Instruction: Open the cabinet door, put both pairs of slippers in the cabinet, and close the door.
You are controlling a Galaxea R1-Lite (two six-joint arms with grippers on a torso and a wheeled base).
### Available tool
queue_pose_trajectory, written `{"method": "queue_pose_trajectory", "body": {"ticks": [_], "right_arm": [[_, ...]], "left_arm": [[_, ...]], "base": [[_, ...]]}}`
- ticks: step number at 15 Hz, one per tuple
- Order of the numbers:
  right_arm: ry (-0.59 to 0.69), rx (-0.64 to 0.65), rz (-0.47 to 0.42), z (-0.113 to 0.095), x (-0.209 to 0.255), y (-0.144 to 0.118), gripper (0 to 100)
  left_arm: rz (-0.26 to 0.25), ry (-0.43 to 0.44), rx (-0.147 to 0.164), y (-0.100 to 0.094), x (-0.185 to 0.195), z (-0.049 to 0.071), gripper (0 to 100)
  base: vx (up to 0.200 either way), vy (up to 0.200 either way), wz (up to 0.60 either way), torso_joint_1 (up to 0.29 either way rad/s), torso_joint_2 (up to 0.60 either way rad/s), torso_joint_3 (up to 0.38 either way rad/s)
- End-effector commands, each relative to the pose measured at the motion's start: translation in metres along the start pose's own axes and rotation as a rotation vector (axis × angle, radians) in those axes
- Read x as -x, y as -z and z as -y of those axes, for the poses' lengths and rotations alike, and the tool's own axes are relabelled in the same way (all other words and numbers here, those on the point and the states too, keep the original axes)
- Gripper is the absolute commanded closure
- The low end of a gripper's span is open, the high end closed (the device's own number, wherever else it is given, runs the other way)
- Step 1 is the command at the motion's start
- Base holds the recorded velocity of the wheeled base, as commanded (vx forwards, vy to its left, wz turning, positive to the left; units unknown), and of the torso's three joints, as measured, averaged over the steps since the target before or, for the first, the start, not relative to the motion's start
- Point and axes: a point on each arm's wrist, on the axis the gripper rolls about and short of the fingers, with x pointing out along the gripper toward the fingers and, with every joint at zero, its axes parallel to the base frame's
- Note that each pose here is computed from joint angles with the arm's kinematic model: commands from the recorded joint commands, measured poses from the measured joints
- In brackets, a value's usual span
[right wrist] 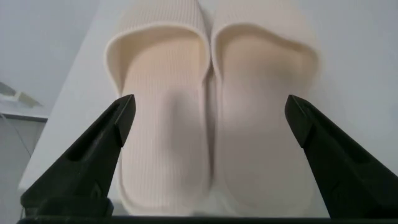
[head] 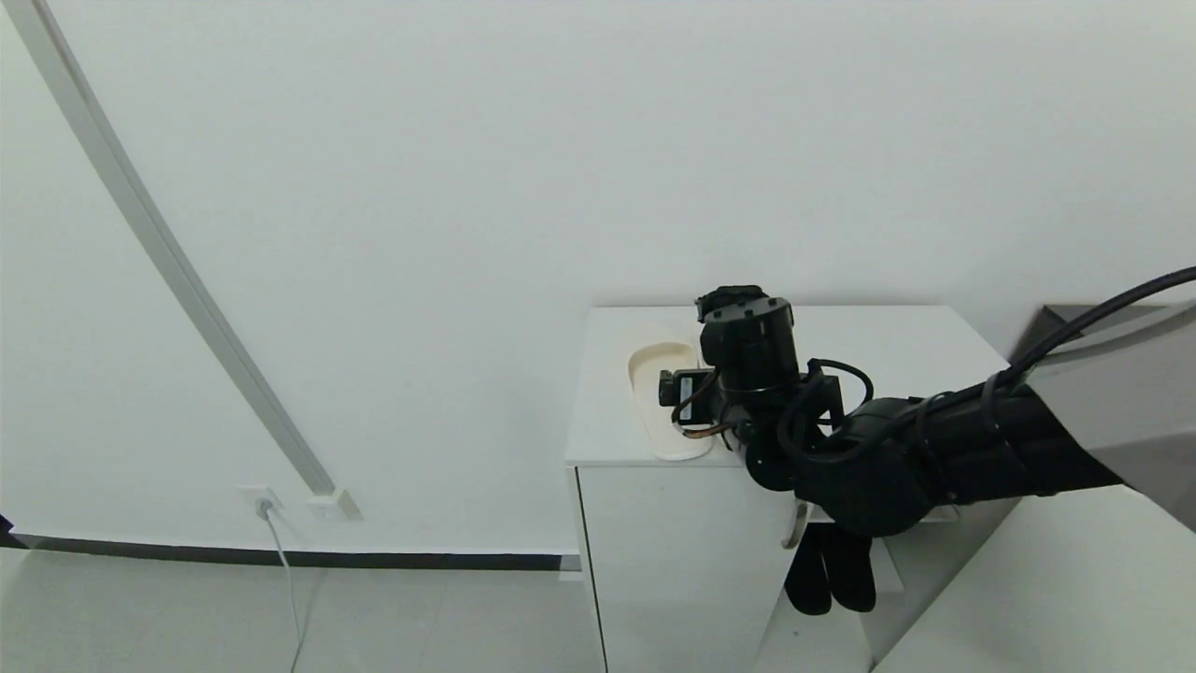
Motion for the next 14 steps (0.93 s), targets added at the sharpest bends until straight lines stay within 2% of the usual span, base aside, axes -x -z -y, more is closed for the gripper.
{"method": "queue_pose_trajectory", "body": {"ticks": [1, 7, 9, 14], "right_arm": [[0.004, 0.019, -0.023, -0.004, -0.011, 0.017, 0], [0.041, 0.038, 0.027, -0.002, -0.055, 0.032, 0], [0.048, 0.026, 0.065, 0.000, -0.071, 0.026, 0], [-0.025, 0.019, 0.078, 0.006, -0.089, 0.021, 0]], "left_arm": [[-0.001, 0.000, 0.000, 0.000, 0.000, 0.000, 100], [-0.001, 0.000, 0.000, 0.000, 0.000, 0.000, 100], [-0.001, 0.000, 0.004, 0.000, 0.000, 0.000, 100], [-0.001, 0.000, 0.004, 0.000, 0.000, 0.000, 100]], "base": [[0.000, 0.000, 0.00, 0.000, 0.00, 0.000], [0.000, 0.000, 0.00, 0.000, 0.00, 0.000], [0.000, 0.000, 0.00, 0.000, 0.00, 0.000], [0.000, 0.000, 0.00, 0.000, 0.00, 0.000]]}}
